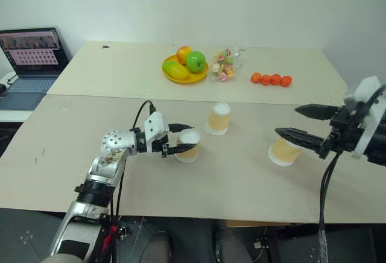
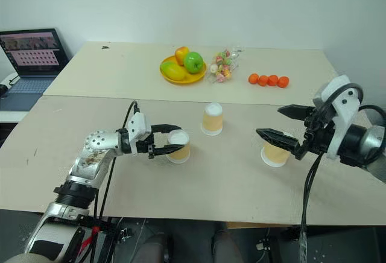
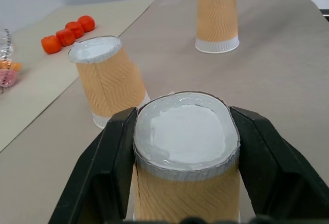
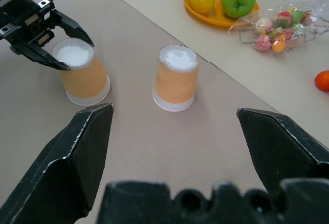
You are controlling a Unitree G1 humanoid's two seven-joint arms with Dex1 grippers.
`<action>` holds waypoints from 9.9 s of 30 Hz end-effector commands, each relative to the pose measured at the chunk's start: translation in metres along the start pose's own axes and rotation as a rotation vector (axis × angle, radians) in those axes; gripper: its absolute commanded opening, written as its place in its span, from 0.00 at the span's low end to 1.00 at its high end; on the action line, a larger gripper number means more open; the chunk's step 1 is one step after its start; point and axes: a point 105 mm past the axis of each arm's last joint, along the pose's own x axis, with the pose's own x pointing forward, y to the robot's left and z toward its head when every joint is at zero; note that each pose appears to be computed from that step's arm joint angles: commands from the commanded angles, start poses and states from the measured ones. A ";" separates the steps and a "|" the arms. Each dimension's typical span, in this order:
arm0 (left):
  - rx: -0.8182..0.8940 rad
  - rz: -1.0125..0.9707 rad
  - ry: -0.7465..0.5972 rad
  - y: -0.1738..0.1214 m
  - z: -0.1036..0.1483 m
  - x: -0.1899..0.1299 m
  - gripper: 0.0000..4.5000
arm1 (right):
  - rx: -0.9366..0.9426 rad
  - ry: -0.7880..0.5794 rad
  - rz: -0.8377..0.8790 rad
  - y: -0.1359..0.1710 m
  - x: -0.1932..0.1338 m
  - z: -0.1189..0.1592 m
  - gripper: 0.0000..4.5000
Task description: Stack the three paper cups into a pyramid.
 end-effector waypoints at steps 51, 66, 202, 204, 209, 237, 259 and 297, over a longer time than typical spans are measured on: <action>0.001 0.052 -0.117 0.024 0.058 0.002 0.98 | -0.071 -0.015 -0.003 -0.006 -0.001 0.014 1.00; 0.108 0.365 -0.037 0.096 0.114 -0.074 0.98 | -0.087 -0.107 0.036 0.002 0.047 0.029 1.00; -0.068 0.233 0.089 0.008 0.074 -0.083 1.00 | 0.037 -0.141 0.405 0.056 0.096 -0.017 0.63; -0.065 0.200 0.120 0.004 0.074 -0.090 1.00 | 0.034 -0.145 0.417 0.057 0.100 -0.018 0.63; -0.056 0.178 0.150 0.003 0.078 -0.097 1.00 | 0.029 -0.175 0.421 0.058 0.114 -0.016 0.63; -0.032 0.143 0.164 0.003 0.106 -0.095 1.00 | 0.020 -0.215 0.521 0.072 0.160 -0.022 0.63; -0.055 0.108 0.198 -0.006 0.111 -0.097 1.00 | 0.003 -0.201 0.544 0.074 0.166 -0.028 0.95; -0.157 0.156 0.128 -0.010 0.050 -0.099 1.00 | 0.048 0.061 0.287 0.025 0.035 -0.042 0.99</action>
